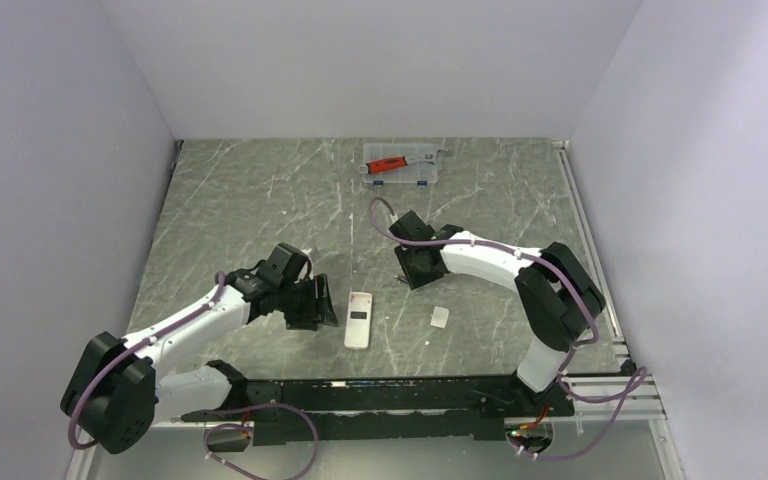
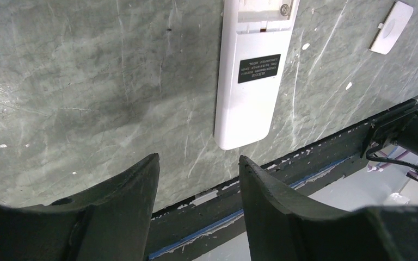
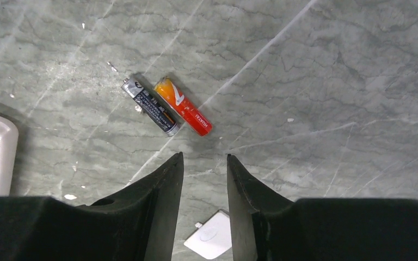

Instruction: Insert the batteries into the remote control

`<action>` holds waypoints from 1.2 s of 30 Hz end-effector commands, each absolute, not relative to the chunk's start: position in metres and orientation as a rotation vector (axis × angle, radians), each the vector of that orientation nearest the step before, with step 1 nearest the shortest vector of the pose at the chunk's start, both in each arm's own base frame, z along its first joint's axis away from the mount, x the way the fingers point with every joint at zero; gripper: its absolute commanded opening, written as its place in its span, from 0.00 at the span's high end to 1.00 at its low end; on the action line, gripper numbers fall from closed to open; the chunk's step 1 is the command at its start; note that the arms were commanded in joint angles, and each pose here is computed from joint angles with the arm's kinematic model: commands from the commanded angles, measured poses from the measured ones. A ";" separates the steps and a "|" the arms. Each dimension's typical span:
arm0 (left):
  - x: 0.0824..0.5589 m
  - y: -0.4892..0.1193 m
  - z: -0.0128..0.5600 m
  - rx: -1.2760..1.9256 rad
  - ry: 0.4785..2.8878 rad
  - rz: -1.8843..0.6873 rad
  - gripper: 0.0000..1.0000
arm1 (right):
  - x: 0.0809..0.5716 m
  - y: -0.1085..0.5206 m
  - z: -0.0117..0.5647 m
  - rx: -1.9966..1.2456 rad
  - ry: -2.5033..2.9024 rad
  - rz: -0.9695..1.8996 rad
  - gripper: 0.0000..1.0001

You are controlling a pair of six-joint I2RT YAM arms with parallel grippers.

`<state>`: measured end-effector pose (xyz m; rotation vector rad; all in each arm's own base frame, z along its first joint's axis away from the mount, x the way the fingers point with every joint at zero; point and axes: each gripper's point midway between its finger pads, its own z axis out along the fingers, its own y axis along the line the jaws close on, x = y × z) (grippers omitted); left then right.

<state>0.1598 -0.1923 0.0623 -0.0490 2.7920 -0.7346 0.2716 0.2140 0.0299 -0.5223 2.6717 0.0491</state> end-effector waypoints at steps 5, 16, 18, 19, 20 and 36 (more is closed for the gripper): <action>0.171 -0.197 0.077 -0.010 2.739 -0.738 0.39 | 0.285 0.216 0.036 -0.568 2.645 0.008 0.59; 0.172 -0.197 0.074 -0.004 2.752 -0.724 0.39 | 0.291 0.221 0.028 -0.612 2.653 0.011 0.59; 0.173 -0.197 0.075 -0.003 2.751 -0.723 0.38 | 0.292 0.220 0.026 -0.617 2.658 0.010 0.59; 0.173 -0.197 0.075 -0.001 2.750 -0.720 0.38 | 0.293 0.220 0.024 -0.621 2.661 0.010 0.59; 0.174 -0.197 0.076 -0.002 2.750 -0.717 0.38 | 0.294 0.221 0.024 -0.624 2.660 0.014 0.59; 0.172 -0.195 0.072 -0.012 2.763 -0.705 0.38 | 0.290 0.227 0.012 -0.669 2.690 0.077 0.64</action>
